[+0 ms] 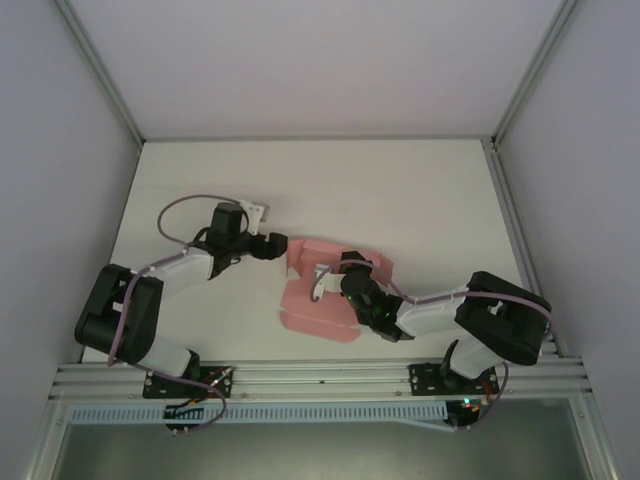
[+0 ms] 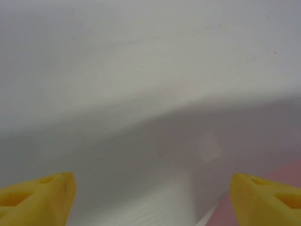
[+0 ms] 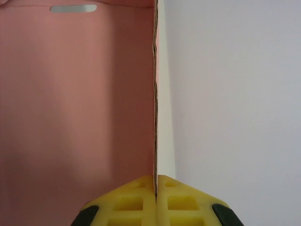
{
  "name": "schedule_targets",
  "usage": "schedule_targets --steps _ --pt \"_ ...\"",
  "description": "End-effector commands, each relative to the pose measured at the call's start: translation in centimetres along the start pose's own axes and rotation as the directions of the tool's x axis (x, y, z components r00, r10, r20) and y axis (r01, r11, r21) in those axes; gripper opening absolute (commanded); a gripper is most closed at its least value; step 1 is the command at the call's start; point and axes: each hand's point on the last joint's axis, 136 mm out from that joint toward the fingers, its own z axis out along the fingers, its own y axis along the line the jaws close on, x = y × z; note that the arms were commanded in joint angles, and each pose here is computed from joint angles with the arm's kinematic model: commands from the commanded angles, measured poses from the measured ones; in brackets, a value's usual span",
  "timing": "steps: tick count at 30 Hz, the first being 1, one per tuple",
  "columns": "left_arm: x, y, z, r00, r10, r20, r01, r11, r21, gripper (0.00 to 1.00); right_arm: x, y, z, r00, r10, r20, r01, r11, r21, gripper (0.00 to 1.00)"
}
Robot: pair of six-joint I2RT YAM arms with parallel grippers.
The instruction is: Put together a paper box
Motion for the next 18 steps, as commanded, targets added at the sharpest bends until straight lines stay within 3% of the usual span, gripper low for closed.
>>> schedule_targets --steps 1,7,12,18 --pt "0.7 -2.9 0.6 0.995 0.094 -0.025 -0.091 0.989 0.113 0.78 0.2 -0.1 -0.3 1.0 0.01 -0.016 -0.01 1.0 -0.007 0.0" --pt "2.4 -8.0 0.5 0.97 0.241 -0.022 -0.228 0.943 0.243 0.66 0.3 -0.1 -0.4 0.999 0.034 -0.022 -0.035 0.999 -0.014 0.0" --pt "2.9 -8.9 1.4 0.971 0.237 -0.032 -0.221 0.941 0.257 0.57 0.2 -0.4 -0.5 0.999 0.049 -0.016 -0.049 0.999 -0.008 0.0" --pt "2.2 -8.7 1.9 0.981 0.194 -0.011 -0.187 0.959 0.213 0.57 0.2 -0.7 -0.8 0.997 0.082 -0.006 -0.082 0.997 -0.008 0.0"
